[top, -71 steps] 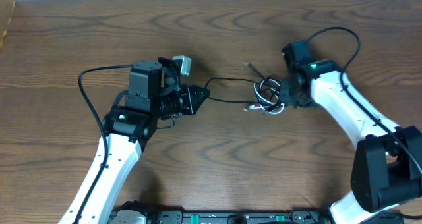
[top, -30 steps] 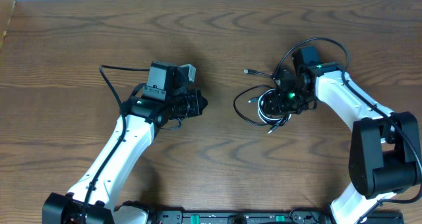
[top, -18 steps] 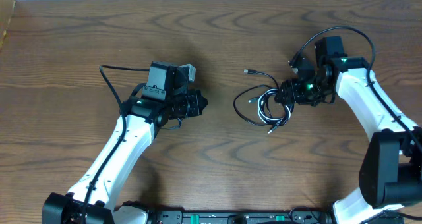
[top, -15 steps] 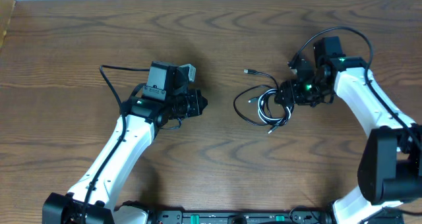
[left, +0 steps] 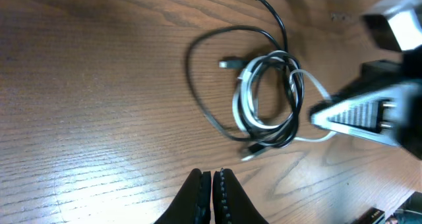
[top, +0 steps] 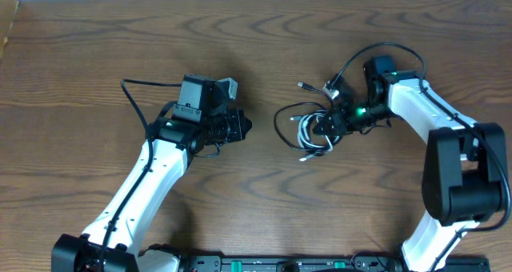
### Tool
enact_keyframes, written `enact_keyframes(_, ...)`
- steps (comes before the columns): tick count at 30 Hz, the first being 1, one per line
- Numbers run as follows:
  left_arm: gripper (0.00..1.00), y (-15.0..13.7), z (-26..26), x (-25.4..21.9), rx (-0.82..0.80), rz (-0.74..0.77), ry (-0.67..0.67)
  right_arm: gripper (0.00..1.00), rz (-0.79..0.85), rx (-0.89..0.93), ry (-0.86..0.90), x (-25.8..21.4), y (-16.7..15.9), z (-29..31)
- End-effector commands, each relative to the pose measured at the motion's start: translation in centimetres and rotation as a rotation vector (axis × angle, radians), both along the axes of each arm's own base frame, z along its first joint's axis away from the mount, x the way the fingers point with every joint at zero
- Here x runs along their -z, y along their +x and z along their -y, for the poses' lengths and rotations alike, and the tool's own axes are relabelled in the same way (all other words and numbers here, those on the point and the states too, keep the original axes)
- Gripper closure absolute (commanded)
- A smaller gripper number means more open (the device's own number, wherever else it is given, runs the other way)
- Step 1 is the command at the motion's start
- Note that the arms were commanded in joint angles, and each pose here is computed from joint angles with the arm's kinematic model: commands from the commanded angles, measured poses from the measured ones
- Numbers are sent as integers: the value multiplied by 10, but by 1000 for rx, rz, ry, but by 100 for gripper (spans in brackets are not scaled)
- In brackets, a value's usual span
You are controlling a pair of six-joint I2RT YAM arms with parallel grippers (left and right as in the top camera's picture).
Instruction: Untangle cables
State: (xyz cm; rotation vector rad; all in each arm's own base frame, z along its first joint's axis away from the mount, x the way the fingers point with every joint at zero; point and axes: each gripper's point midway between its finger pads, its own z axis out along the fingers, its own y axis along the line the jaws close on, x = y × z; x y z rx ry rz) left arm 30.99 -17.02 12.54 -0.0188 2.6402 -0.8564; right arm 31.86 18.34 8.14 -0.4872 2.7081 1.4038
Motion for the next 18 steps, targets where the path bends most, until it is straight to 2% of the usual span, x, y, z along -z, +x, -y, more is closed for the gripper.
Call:
enact_keyframes(1, 91, 4, 2, -5, -37, -19, -20, 99, 177, -36, 281, -92, 0, -18)
enact_keyframes(2, 88, 4, 2, -5, -59, -35, -30, 99, 211, -45, 319, -109, -3, -19)
enact_keyframes(7, 83, 5, 2, -5, -110, -70, -56, 99, 340, -34, 370, -171, -15, -20)
enact_keyframes(9, 76, 5, 3, -5, -110, -68, -56, 99, 374, -19, 356, -183, -16, -18)
enact_keyframes(15, 75, 5, 3, -3, -110, -74, -54, 99, 271, 276, -21, -148, 6, 19)
enact_keyframes(16, 75, 5, 3, -3, -110, -74, -54, 99, 198, 423, -201, -124, 12, 47)
enact_keyframes(18, 75, 5, 3, -3, -110, -74, -54, 99, 143, 564, -444, -97, 13, 87)
